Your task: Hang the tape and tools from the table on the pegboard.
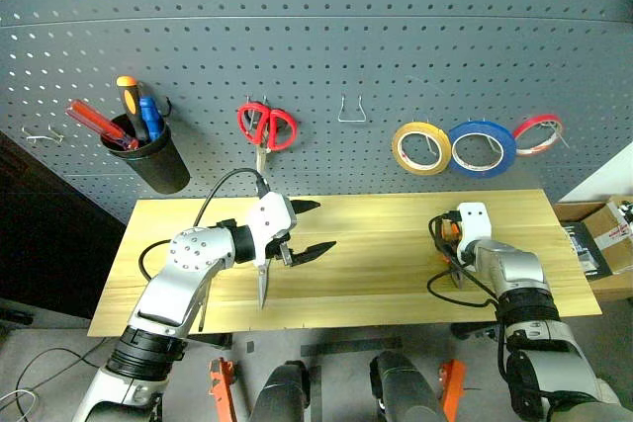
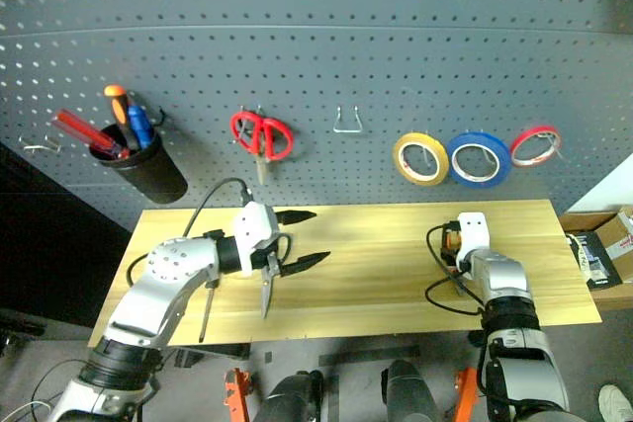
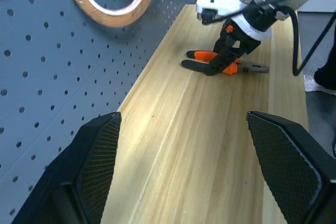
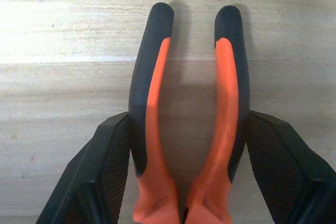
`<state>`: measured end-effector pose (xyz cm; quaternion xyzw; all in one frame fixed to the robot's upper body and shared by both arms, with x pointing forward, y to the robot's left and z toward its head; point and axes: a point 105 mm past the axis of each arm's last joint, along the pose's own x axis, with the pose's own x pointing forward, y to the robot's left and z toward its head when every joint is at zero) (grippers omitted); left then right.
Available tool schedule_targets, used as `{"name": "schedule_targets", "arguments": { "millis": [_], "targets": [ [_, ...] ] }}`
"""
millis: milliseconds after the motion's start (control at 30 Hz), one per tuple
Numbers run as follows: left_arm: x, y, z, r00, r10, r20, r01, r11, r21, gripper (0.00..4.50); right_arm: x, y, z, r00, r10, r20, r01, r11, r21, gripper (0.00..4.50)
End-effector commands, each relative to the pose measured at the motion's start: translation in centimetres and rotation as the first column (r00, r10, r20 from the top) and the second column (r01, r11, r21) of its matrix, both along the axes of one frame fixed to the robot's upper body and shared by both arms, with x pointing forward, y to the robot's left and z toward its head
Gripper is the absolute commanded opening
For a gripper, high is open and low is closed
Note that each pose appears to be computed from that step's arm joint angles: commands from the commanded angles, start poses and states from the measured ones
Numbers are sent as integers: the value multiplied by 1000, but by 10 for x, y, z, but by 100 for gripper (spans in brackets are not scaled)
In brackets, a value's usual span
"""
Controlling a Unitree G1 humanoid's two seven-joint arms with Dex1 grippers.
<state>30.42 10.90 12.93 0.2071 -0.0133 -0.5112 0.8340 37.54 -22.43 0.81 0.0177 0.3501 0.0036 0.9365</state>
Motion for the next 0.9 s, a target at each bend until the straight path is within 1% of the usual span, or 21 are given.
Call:
{"name": "schedule_targets", "arguments": {
  "millis": [33, 100, 200, 233, 333, 400, 433, 467, 500, 600, 700, 900],
  "targets": [
    [-6, 8, 11, 999, 12, 30, -11, 999, -47, 405, -9, 16, 2, 1000, 18, -4, -18, 999, 45, 298],
    [-10, 18, 11, 1000, 26, 10, -25, 997, -74, 405, -11, 36, 26, 990, 99, 98, -101, 995, 15, 298],
    [-15, 32, 13, 997, 66, -31, -70, 988, -135, 405, -26, 73, 62, 952, 194, 235, -205, 978, 25, 298],
    [-17, 39, 14, 995, 88, -56, -96, 982, -165, 405, -32, 90, 81, 917, 238, 320, -253, 967, 7, 298],
    [-21, 50, 16, 988, 123, -89, -139, 967, -212, 405, -47, 118, 118, 829, 303, 471, -326, 945, -35, 298],
    [-23, 59, 21, 984, 162, -81, -177, 950, -256, 405, -52, 142, 165, 696, 334, 636, -358, 929, -95, 298],
    [-22, 63, 25, 979, 190, -67, -202, 939, -278, 405, -53, 152, 194, 602, 346, 719, -357, 923, -145, 298],
    [-21, 65, 27, 976, 209, -59, -217, 931, -293, 405, -54, 158, 212, 538, 352, 766, -351, 920, -177, 298],
    [-21, 65, 32, 975, 218, -52, -223, 922, -317, 405, -50, 164, 235, 466, 336, 818, -330, 924, -191, 298],
    [-21, 61, 40, 974, 226, -18, -218, 913, -346, 405, -40, 177, 287, 289, 297, 910, -282, 935, -215, 298],
    [-19, 55, 46, 973, 229, 1, -214, 909, -357, 405, -31, 186, 312, 179, 281, 943, -249, 940, -233, 298],
    [-16, 38, 59, 974, 225, 26, -197, 899, -390, 405, -12, 200, 340, 56, 244, 968, -202, 952, -229, 298]
  ]
}}
